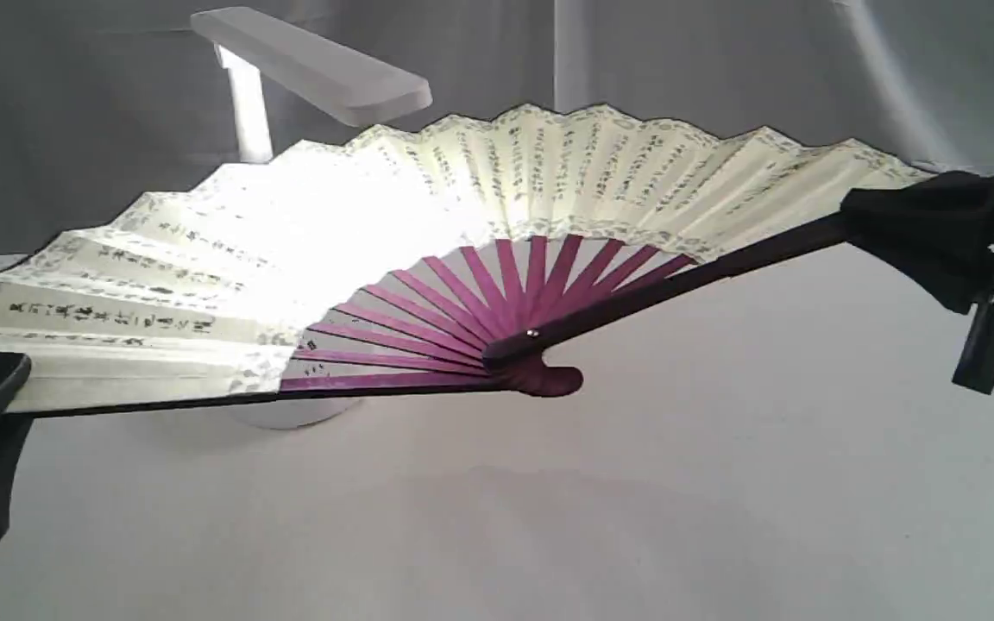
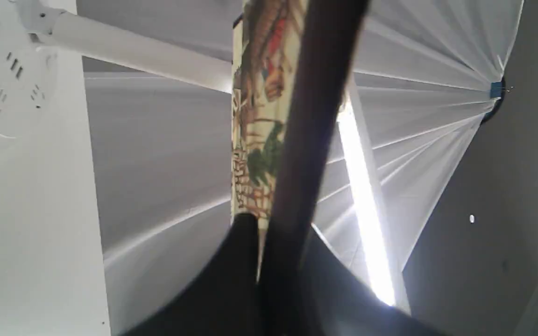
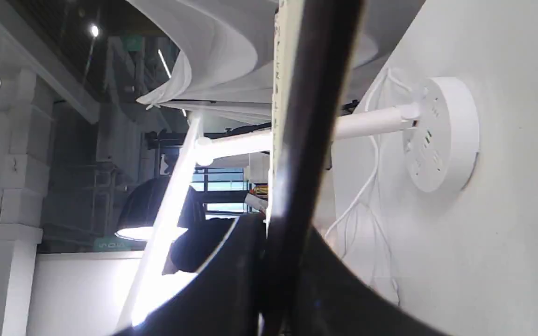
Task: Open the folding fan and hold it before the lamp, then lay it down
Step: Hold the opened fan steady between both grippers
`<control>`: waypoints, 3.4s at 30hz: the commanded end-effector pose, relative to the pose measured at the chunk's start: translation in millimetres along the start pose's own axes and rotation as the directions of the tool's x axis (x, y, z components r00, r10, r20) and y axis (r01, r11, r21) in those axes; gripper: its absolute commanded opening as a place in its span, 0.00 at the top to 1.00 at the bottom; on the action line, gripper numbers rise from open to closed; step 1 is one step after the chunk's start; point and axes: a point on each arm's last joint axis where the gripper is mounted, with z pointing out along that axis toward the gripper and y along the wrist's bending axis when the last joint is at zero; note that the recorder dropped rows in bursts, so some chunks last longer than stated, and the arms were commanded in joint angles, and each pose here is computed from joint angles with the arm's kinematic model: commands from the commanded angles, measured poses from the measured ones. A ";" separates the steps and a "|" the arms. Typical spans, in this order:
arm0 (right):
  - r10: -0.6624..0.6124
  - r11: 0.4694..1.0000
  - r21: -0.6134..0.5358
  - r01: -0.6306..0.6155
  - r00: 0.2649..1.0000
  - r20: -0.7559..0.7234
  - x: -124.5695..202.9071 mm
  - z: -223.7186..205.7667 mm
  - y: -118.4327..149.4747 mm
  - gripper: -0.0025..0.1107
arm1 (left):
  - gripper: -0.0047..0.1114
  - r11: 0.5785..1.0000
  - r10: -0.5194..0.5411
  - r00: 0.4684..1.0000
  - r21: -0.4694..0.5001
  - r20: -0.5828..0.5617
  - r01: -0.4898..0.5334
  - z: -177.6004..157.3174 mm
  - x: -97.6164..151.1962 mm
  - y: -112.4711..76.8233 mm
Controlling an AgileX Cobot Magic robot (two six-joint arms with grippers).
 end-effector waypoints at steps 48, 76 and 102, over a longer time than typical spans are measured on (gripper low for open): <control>-0.080 0.997 0.019 0.078 0.992 0.095 3.7 -12.0 29.2 0.98 | 0.96 0.983 -0.140 0.982 0.135 0.128 0.123 -9.2 -22.7 -20.6; -0.077 0.997 0.022 0.075 0.993 0.092 4.0 -12.0 28.9 0.98 | 0.96 0.985 -0.143 0.981 0.112 0.130 0.129 -9.0 -22.7 -18.4; -0.077 0.997 0.027 0.075 0.993 0.087 4.4 -12.0 28.4 0.98 | 0.96 0.984 -0.163 0.973 0.093 0.166 0.149 -9.3 -25.9 -16.0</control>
